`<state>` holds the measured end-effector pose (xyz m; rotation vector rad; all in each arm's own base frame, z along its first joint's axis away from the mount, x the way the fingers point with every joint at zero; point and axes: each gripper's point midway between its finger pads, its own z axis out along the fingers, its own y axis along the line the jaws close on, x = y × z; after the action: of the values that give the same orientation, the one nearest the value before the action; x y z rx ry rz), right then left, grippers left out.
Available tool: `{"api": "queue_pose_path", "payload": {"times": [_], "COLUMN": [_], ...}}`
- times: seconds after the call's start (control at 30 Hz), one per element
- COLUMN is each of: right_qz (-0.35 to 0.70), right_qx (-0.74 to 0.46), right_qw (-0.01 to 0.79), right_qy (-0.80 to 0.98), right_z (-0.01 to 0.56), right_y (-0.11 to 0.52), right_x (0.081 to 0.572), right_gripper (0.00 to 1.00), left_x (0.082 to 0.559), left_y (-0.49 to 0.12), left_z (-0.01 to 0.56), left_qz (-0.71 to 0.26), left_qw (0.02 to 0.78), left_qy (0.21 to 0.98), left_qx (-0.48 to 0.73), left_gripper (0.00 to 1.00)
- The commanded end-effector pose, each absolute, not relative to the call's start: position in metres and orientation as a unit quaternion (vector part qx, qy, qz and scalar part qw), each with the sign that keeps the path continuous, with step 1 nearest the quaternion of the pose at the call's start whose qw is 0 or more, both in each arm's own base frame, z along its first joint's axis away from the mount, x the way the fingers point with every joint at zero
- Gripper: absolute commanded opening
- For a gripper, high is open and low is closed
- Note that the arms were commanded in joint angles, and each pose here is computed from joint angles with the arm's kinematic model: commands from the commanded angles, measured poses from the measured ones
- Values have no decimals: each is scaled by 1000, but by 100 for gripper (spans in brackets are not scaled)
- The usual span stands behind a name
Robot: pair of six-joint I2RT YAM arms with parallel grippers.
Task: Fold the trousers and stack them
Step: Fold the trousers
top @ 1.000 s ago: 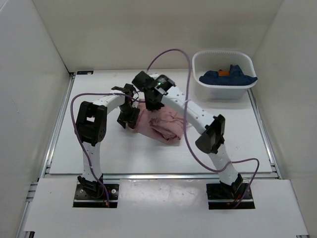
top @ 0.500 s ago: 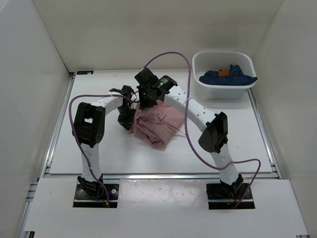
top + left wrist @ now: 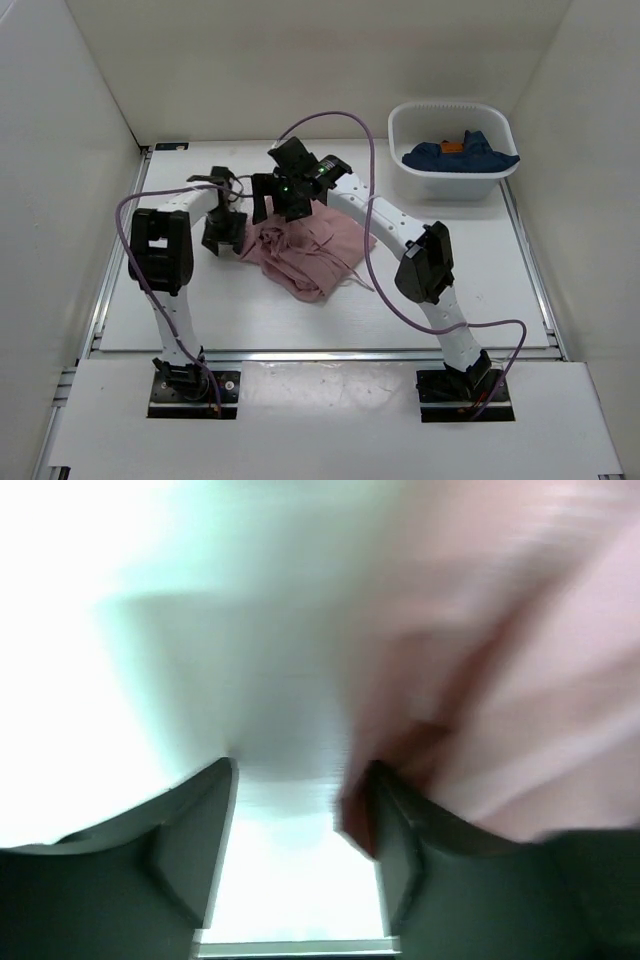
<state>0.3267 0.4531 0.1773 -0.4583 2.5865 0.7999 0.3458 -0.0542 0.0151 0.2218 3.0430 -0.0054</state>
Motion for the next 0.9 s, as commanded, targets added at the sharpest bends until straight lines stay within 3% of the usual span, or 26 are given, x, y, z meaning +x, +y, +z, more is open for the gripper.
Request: {"api": "queue_pose_path", "payload": {"times": [0.0, 0.13, 0.27, 0.33, 0.4, 0.43, 0.63, 0.87], "right_qz": [330, 298, 241, 198, 213, 200, 295, 339], "right_qx": [-212, -221, -195, -145, -74, -55, 51, 122], "right_qw": [266, 302, 328, 319, 303, 258, 143, 90], "right_qy": [880, 878, 892, 916, 926, 944, 943, 929], "right_z": [234, 263, 274, 248, 238, 198, 129, 85], "right_y": [460, 433, 391, 357, 335, 321, 312, 319], "right_x": [331, 328, 323, 317, 319, 308, 297, 323], "right_gripper": [98, 98, 98, 98, 98, 98, 98, 98], "left_x": [391, 429, 450, 450, 449, 449, 446, 449], "left_y": [0, 18, -25, -50, -60, -60, -62, -25], "left_z": [70, 122, 178, 192, 186, 181, 151, 90], "left_qz": [51, 78, 38, 13, 11, 23, 21, 87], "left_qw": [146, 225, 302, 316, 304, 300, 271, 214], "left_qy": [988, 971, 952, 947, 950, 951, 960, 972], "left_qx": [16, -6, 30, 55, 65, 67, 71, 45], "left_gripper": [72, 83, 100, 100, 100, 100, 100, 100]}}
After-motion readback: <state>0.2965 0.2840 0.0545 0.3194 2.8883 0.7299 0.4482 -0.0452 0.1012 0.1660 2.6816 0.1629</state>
